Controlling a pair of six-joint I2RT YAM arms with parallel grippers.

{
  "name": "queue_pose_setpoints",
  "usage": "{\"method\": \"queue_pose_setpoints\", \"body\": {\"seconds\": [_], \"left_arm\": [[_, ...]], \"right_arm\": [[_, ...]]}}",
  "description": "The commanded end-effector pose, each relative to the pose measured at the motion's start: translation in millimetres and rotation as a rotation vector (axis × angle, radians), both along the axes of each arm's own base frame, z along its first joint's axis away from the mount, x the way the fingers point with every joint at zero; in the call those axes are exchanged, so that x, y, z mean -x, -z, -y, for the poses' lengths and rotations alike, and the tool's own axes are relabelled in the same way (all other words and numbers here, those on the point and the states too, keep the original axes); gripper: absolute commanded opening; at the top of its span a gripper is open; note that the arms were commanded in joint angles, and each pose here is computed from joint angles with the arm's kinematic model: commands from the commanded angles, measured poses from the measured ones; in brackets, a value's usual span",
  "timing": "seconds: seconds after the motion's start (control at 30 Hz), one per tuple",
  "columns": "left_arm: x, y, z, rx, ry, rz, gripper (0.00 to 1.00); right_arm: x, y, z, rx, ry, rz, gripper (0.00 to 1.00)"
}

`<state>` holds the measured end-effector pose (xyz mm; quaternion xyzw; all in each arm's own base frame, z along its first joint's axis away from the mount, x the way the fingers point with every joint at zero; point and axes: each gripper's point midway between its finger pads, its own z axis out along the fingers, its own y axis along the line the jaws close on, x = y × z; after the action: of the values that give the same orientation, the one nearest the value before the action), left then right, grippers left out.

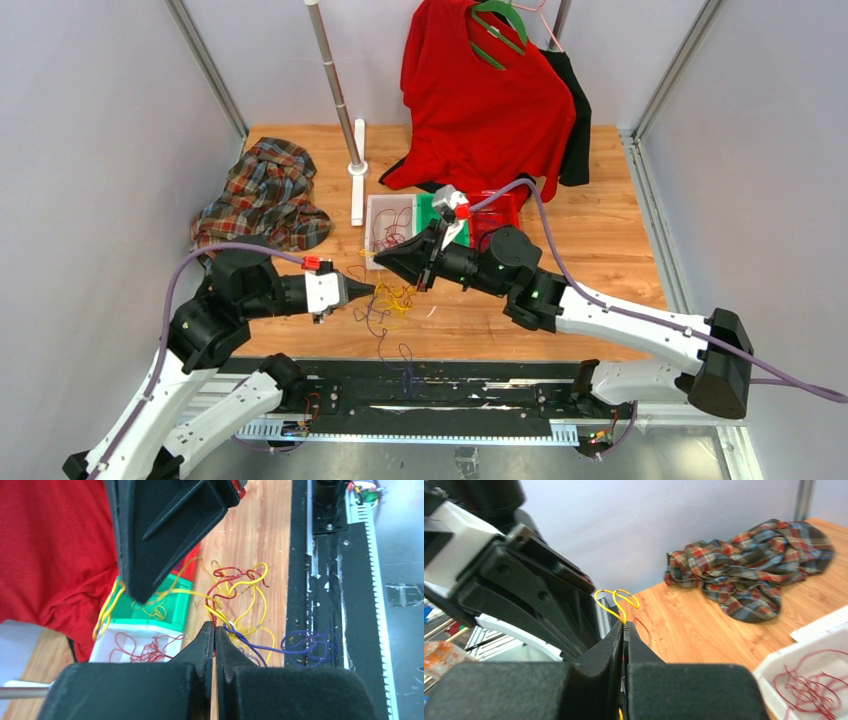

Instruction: Untangle the cables

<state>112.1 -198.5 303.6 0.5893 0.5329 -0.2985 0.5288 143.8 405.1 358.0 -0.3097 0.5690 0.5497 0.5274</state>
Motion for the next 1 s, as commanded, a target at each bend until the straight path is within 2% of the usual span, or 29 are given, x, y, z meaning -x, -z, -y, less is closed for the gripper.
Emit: {"method": "queue_pose_setpoints", "body": {"seconds": [0.0,0.13,0.3,0.37,0.43,0.53,0.7,0.8,0.97], "left_arm": [[-7.4,-26.9,-9.7,0.057,-0.087,0.088,0.00],[-2.3,-44.0,-16.0,0.101,-0.120,0.088,0.01],[-3.0,-51.9,-15.6,0.143,-0.167,-0.004,0.00],[-8.6,-51.2,-15.7,0.157,-0.207,-0.040,0.01],[-11.7,-48.7,-15.6,0.162,-0.228,-0.062,0.00],[-18.8,-46.7,-17.6,0.173,-0.276,-0.079,0.01],[-44.7,-56.1,-28.2,0.215,-0.431,-0.061,0.00],[-58.7,-59.8,-35.4,0.235,-0.522,-0.062,0.01],[-59.9,-62.3,-36.0,0.247,-0.531,-0.062,0.01]], "right_arm": [[-23.9,-7.0,31.6,-0.040,0.123,-0.003,0.01],[-44.5,15.2,62.9,-0.004,0.237,-0.039,0.00],[-65.4,34.9,82.7,0.090,0.369,-0.053,0.02],[-72.8,36.3,90.2,0.119,0.425,-0.050,0.15],[-76.3,34.4,95.6,0.127,0.457,-0.046,0.22],[-83.0,34.9,104.9,0.152,0.517,-0.050,0.43],[-65.0,33.0,101.6,0.169,0.455,-0.007,0.63],[-45.0,31.8,90.1,0.187,0.413,0.046,0.65],[-10.4,25.8,64.3,0.186,0.348,0.130,0.66]]}}
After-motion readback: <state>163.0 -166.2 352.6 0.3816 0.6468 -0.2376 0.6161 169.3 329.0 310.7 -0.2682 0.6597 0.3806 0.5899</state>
